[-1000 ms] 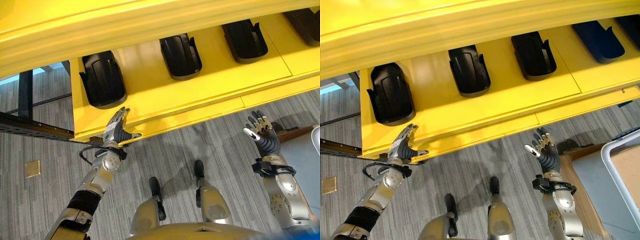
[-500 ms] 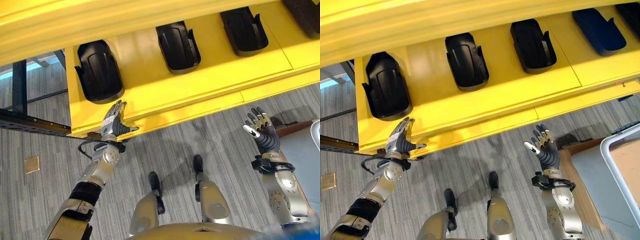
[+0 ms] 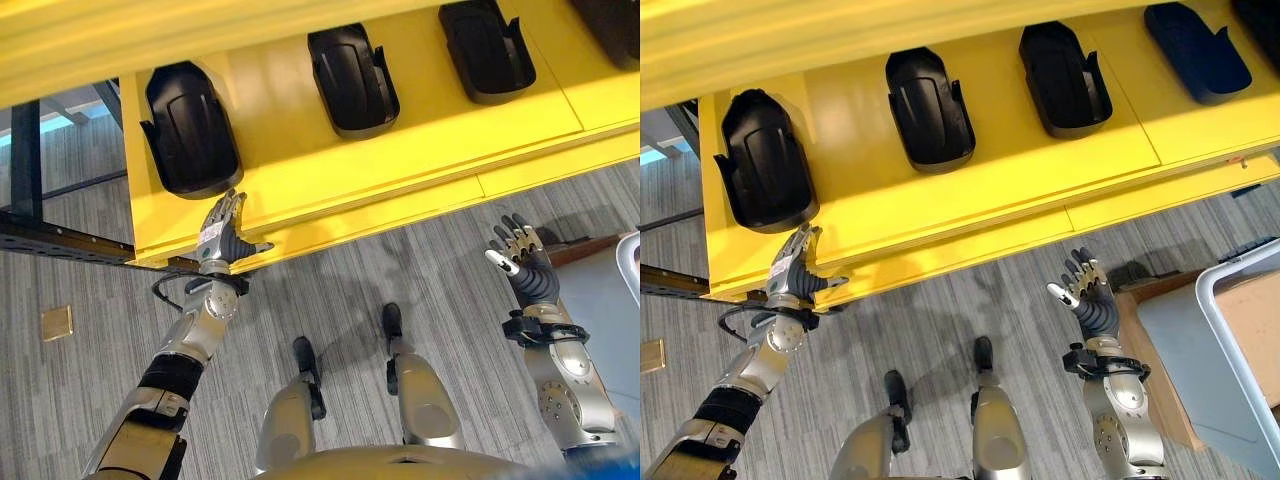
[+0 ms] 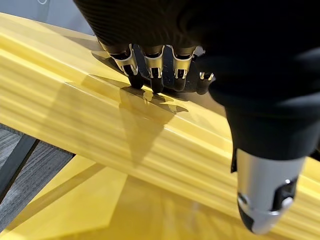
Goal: Move parts from the plastic box to the shelf.
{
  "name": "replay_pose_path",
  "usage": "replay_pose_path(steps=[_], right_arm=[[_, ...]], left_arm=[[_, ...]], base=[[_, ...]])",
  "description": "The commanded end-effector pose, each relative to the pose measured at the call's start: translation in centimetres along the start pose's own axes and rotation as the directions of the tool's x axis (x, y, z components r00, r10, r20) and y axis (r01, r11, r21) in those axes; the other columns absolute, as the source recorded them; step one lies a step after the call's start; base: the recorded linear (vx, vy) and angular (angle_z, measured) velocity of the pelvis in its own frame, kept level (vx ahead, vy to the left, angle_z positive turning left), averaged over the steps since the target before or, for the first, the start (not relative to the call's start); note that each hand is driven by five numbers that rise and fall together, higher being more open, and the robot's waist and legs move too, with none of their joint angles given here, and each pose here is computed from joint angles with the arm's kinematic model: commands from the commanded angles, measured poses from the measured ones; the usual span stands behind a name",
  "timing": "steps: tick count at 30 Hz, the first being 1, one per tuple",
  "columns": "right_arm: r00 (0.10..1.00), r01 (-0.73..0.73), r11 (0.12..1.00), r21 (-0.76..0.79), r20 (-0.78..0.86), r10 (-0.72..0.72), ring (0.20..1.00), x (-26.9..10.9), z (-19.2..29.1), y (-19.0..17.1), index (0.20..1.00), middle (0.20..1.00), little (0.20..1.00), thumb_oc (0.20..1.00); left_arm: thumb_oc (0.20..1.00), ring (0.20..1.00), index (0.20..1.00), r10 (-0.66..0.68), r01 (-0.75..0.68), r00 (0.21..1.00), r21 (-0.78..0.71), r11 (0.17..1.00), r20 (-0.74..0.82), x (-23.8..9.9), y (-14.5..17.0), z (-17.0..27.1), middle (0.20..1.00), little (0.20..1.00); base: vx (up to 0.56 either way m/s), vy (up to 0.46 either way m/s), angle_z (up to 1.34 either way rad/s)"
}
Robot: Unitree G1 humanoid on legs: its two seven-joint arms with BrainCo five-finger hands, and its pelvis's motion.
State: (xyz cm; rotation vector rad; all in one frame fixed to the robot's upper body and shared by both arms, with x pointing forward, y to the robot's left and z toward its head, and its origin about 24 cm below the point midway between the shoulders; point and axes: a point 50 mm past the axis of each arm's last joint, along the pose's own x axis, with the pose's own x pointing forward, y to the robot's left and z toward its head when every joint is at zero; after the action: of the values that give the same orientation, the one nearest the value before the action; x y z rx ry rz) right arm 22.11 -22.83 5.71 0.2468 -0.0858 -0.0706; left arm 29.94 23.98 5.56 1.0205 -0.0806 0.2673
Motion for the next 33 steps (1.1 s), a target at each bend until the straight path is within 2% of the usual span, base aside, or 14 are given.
replay_pose_path(steps=[1, 15, 33], right_arm=[[0.990, -0.061, 0.998, 0.013, 0.125, 0.059, 1.000, -0.3, 2.3, 1.0, 1.000, 1.000, 1.000, 1.000], [0.990, -0.073, 0.997, 0.004, 0.124, 0.072, 1.000, -0.4, 2.4, 0.8, 1.000, 1.000, 1.000, 1.000], [0.990, -0.075, 0.997, -0.007, 0.119, 0.076, 1.000, -0.5, 2.5, 0.6, 1.000, 1.000, 1.000, 1.000]], left_arm=[[1.000, 1.000, 1.000, 0.044, -0.034, 0.992, 0.086, 0.996, -0.119, 0.1, 2.4, -3.8, 1.000, 1.000], [1.000, 1.000, 1.000, 0.119, -0.103, 0.986, 0.136, 0.985, -0.114, 1.7, 5.1, -4.1, 1.000, 1.000], [1.000, 1.000, 1.000, 0.140, -0.121, 0.985, 0.177, 0.977, -0.102, 3.4, 6.5, -3.6, 1.000, 1.000]], base=[[0.00, 0.000, 0.00], [0.00, 0.003, 0.00], [0.00, 0.001, -0.02]])
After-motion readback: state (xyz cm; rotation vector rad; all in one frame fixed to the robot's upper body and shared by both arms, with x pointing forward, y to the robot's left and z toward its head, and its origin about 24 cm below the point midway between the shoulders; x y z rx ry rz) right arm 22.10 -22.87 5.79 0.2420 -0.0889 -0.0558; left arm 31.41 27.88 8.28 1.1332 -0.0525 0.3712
